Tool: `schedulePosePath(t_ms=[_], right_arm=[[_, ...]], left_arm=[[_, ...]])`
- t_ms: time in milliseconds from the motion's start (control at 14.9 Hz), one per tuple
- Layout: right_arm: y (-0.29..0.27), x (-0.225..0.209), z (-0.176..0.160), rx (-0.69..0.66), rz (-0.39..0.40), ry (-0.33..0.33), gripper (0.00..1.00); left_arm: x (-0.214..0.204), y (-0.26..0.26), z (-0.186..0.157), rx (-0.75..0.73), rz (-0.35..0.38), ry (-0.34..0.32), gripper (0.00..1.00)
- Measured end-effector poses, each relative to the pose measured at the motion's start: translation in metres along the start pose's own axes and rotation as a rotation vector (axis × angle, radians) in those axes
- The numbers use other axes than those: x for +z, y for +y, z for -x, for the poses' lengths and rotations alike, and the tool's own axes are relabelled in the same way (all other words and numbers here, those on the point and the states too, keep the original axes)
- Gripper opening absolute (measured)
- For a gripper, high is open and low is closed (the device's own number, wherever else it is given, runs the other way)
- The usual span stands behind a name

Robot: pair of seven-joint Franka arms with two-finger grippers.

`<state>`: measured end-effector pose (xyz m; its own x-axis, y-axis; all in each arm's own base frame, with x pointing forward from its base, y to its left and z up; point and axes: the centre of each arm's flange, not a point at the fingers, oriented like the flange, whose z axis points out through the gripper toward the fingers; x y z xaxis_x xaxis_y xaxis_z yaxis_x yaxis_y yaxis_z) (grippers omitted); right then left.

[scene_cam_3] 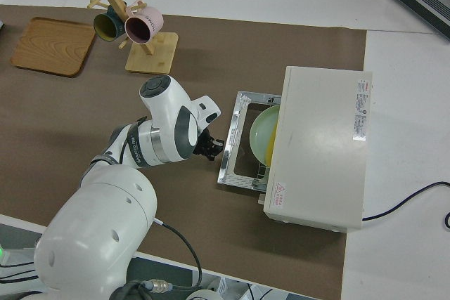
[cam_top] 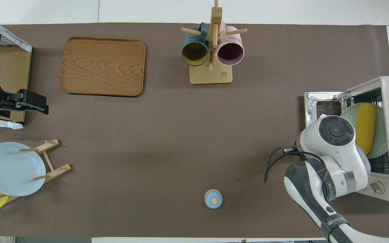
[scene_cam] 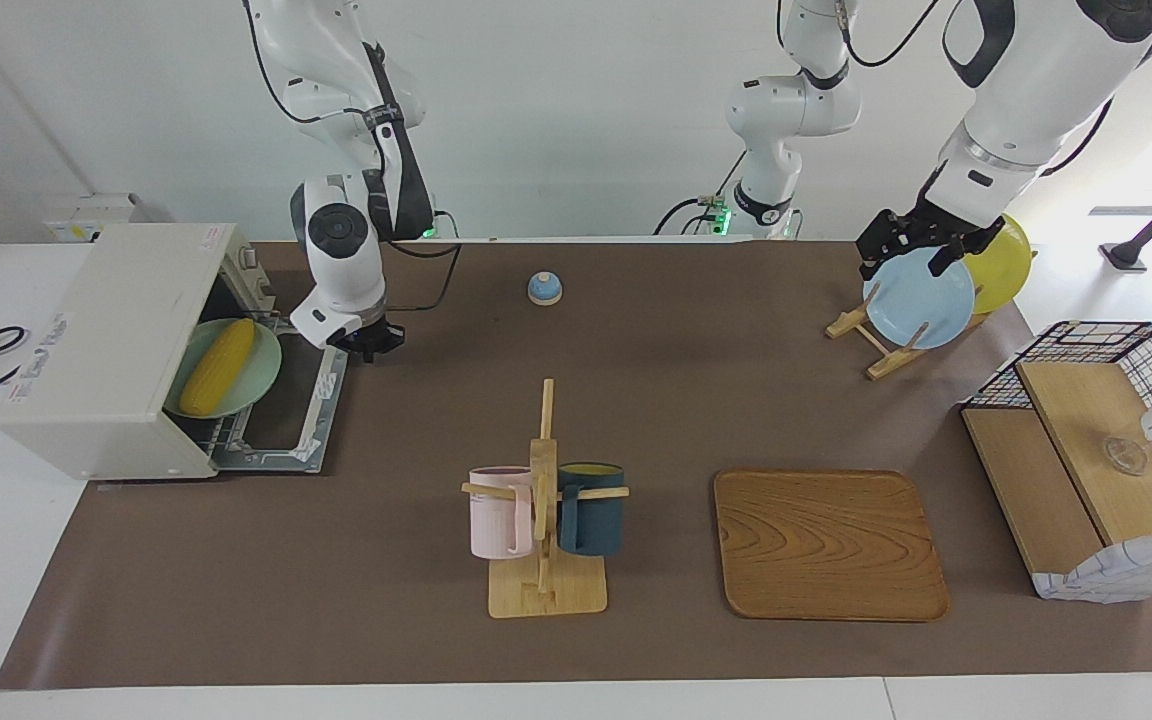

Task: Put corn in oven
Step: 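Push the oven door shut with the right gripper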

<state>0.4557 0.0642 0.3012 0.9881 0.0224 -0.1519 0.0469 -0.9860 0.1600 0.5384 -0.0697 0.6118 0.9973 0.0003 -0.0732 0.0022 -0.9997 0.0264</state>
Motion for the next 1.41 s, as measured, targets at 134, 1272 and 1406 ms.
schedulePosePath(t_ms=[134, 1272, 1406], right_arm=[[0.002, 0.000, 0.003, 0.003, 0.000, 0.001, 0.01], [0.029, -0.058, -0.008, -0.117, 0.122, -0.053, 0.01], [0.054, -0.091, -0.013, -0.150, 0.128, -0.065, 0.01]], left_arm=[[0.000, 0.000, 0.000, 0.000, 0.000, 0.000, 1.00], [0.000, 0.000, 0.000, 0.000, 0.000, 0.000, 1.00], [0.000, 0.000, 0.000, 0.000, 0.000, 0.000, 1.00]])
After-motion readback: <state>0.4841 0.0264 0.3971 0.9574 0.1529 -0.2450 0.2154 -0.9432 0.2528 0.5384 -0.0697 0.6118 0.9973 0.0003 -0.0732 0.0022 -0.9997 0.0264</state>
